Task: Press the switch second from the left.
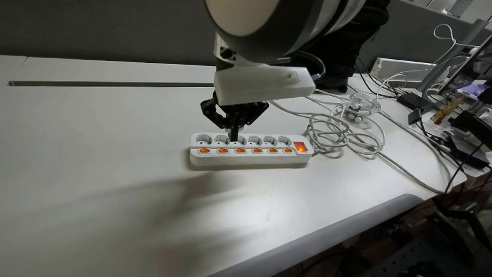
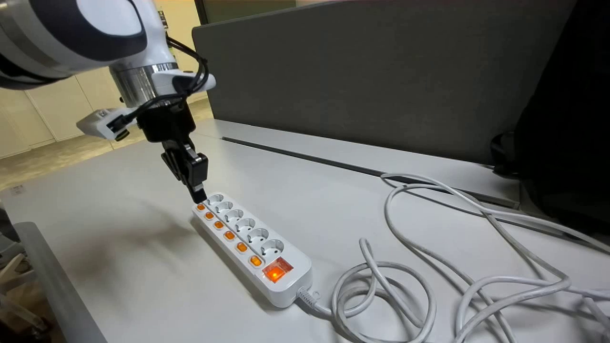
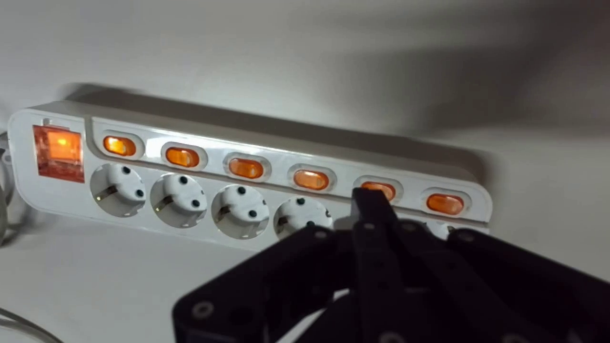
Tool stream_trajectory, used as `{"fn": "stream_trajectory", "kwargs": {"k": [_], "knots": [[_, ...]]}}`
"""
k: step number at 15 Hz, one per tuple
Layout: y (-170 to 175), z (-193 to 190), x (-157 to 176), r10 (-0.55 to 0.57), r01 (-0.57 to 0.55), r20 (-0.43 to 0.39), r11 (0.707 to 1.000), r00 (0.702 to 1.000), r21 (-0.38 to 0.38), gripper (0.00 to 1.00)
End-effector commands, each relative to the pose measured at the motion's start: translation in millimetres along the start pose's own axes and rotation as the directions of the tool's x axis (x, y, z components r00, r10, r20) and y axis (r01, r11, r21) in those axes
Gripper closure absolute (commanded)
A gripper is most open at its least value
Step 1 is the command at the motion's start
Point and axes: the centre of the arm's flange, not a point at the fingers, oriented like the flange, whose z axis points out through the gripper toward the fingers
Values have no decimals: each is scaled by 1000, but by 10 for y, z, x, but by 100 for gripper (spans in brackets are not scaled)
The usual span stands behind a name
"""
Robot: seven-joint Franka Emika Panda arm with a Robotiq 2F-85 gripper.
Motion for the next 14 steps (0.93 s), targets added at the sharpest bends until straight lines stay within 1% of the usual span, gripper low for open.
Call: {"fn": "stream_trajectory", "kwargs": {"k": [1,7,14], "knots": [[-38,80,-9,-29,29,-25,1000,999,2,100],[-88,197,-23,-76,76,-33,997,997,13,100],[-94,358,-33,-91,92,-20,996,996,15,100]]}}
